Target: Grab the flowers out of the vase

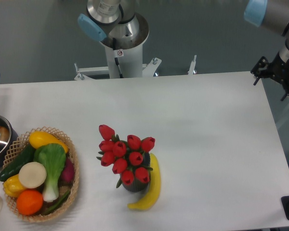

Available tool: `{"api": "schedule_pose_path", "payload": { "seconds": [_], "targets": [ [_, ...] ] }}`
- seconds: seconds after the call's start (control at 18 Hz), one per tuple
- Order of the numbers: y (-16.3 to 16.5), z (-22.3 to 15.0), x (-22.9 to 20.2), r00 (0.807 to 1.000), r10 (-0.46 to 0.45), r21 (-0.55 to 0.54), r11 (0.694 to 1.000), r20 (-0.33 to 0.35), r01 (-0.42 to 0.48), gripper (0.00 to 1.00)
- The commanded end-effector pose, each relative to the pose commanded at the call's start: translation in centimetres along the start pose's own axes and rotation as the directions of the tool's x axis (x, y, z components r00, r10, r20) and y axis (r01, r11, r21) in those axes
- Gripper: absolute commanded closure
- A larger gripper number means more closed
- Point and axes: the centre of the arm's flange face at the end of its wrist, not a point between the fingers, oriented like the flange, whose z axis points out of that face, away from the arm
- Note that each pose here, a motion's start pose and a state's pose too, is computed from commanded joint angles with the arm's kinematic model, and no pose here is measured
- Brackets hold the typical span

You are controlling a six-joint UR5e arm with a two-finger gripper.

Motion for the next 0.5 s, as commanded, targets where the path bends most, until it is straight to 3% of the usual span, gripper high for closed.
{"api": "schedule_pose_path", "payload": {
  "seconds": [0.39, 0.5],
  "targets": [
    [-0.4, -0.5, 0.7, 1.000, 0.017, -0.009, 1.000, 0.008, -0.017, 0.00],
    [-0.4, -1.1, 0.4, 0.997, 0.010, -0.012, 1.000, 0.072, -0.009, 0.00]
  ]
}}
